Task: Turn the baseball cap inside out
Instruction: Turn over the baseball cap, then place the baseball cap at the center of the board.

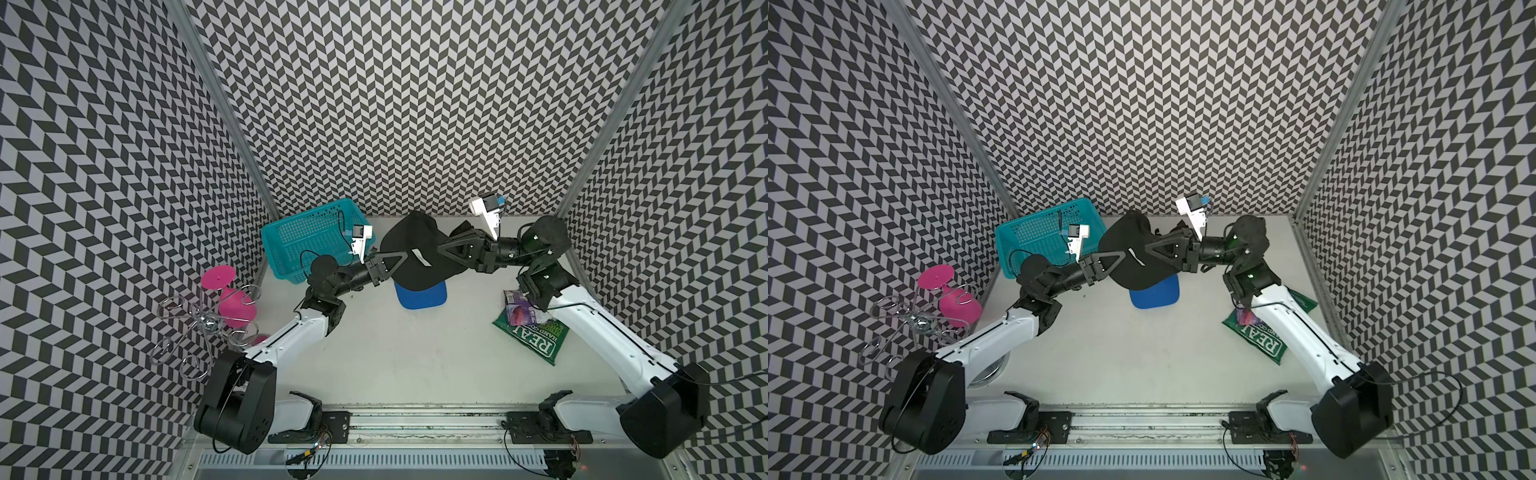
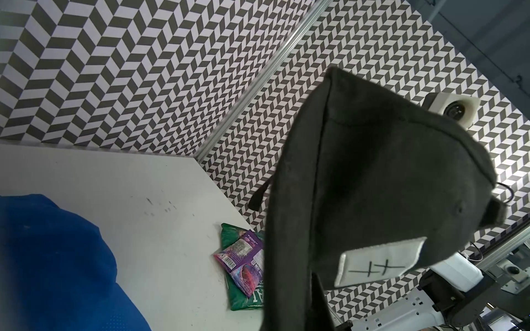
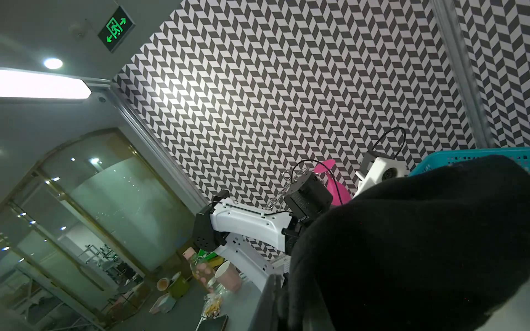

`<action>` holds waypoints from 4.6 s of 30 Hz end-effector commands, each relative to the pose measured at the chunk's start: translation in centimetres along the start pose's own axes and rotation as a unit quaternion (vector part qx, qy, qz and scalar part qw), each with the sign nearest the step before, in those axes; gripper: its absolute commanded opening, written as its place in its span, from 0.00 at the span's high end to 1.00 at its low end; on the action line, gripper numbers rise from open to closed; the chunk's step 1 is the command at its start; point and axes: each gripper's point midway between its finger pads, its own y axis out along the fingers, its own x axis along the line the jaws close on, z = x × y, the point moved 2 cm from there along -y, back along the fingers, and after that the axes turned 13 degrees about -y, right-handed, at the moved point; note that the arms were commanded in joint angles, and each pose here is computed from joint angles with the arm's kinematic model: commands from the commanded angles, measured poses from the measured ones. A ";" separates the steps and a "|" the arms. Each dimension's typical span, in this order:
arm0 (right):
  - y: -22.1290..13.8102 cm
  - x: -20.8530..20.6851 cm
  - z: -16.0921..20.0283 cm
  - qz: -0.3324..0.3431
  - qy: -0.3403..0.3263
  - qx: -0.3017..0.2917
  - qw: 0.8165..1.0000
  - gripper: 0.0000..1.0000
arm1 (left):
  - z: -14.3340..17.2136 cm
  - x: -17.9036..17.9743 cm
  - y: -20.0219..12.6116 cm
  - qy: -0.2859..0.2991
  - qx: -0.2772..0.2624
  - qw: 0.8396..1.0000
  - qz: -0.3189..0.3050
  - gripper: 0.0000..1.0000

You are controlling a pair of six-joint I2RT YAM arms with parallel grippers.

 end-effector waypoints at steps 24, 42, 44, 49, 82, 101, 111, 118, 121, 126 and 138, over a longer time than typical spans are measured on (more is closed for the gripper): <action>-10.8 -9.9 1.7 0.346 0.046 0.000 0.937 0.19 | 1.5 1.4 -1.4 -0.015 0.042 0.997 -0.062 1.00; -7.7 -10.9 6.9 0.254 0.128 0.038 0.958 0.50 | 1.3 1.4 -0.8 -0.012 0.049 0.997 -0.060 1.00; -7.5 -11.0 7.1 0.250 0.128 0.041 0.959 0.56 | 1.4 1.3 -0.8 -0.013 0.051 0.997 -0.058 1.00; -7.4 -10.9 7.2 0.241 0.120 0.039 0.962 0.70 | 1.6 1.2 -0.8 -0.016 0.054 0.997 -0.053 1.00; -11.0 -14.0 5.1 0.411 -0.083 0.129 0.899 1.00 | 4.0 7.2 2.2 -0.033 0.146 0.983 -0.105 0.78; -18.8 -26.0 7.5 0.656 -0.114 0.221 0.713 1.00 | 12.9 13.1 16.3 -0.182 0.152 0.961 -0.143 0.83; -22.7 -28.5 12.9 0.696 -0.114 0.312 0.637 1.00 | 17.5 16.0 18.8 -0.251 0.171 0.929 -0.211 0.65; -23.6 -30.8 16.4 0.686 -0.122 0.361 0.619 1.00 | 17.9 16.7 17.2 -0.288 0.162 0.908 -0.256 0.31; -23.8 -31.7 17.2 0.684 -0.124 0.376 0.613 1.00 | 17.7 16.3 16.2 -0.298 0.151 0.903 -0.269 0.07; -23.9 -32.4 16.7 0.686 -0.138 0.384 0.602 1.00 | 16.6 14.6 15.5 -0.308 0.141 0.902 -0.269 0.00; -23.6 -34.1 15.8 0.678 -0.169 0.397 0.594 1.00 | 12.6 9.1 14.1 -0.226 0.105 0.932 -0.262 0.00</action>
